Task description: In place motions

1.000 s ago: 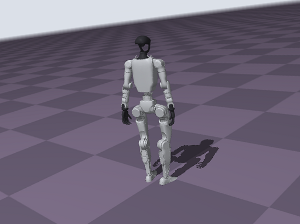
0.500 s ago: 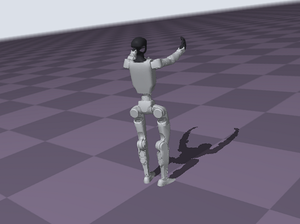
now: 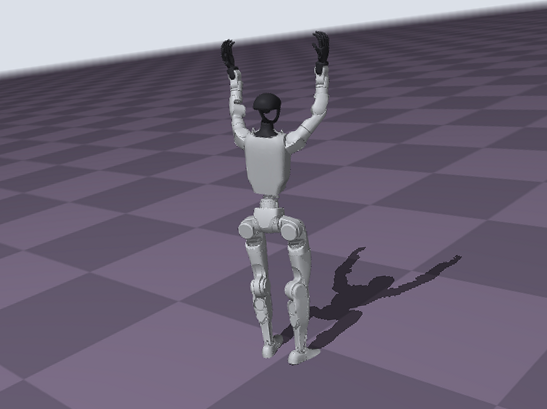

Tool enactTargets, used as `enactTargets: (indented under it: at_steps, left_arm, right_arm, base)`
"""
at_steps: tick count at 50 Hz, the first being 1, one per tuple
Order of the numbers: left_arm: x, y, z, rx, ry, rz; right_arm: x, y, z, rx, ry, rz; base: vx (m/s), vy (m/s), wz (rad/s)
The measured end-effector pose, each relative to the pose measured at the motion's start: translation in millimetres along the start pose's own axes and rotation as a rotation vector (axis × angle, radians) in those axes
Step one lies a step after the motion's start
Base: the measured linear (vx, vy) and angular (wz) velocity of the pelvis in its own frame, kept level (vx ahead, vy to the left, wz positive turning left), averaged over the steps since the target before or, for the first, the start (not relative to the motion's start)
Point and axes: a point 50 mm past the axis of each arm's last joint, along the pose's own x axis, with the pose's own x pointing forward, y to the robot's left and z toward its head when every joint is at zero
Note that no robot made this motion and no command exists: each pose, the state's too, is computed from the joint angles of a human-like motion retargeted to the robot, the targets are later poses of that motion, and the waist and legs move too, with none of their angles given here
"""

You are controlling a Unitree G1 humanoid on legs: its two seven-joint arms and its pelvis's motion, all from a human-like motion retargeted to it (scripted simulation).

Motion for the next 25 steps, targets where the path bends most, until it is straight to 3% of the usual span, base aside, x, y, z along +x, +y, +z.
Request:
enactTargets:
  at_steps: [16,25]
  left_arm:
    - [-29.8,28.8,-44.0,0.167,0.131,-0.010]
    - [-116.8,72.5,-121.2,0.324,0.433,-0.093]
  right_arm:
    - [-37.9,-5.5,-61.3,-0.113,0.178,0.110]
    - [-154.8,-28.8,-154.1,-0.283,0.488,0.240]
  base:
    - [-0.01,0.01,0.00]
    - [0.00,0.00,0.03]
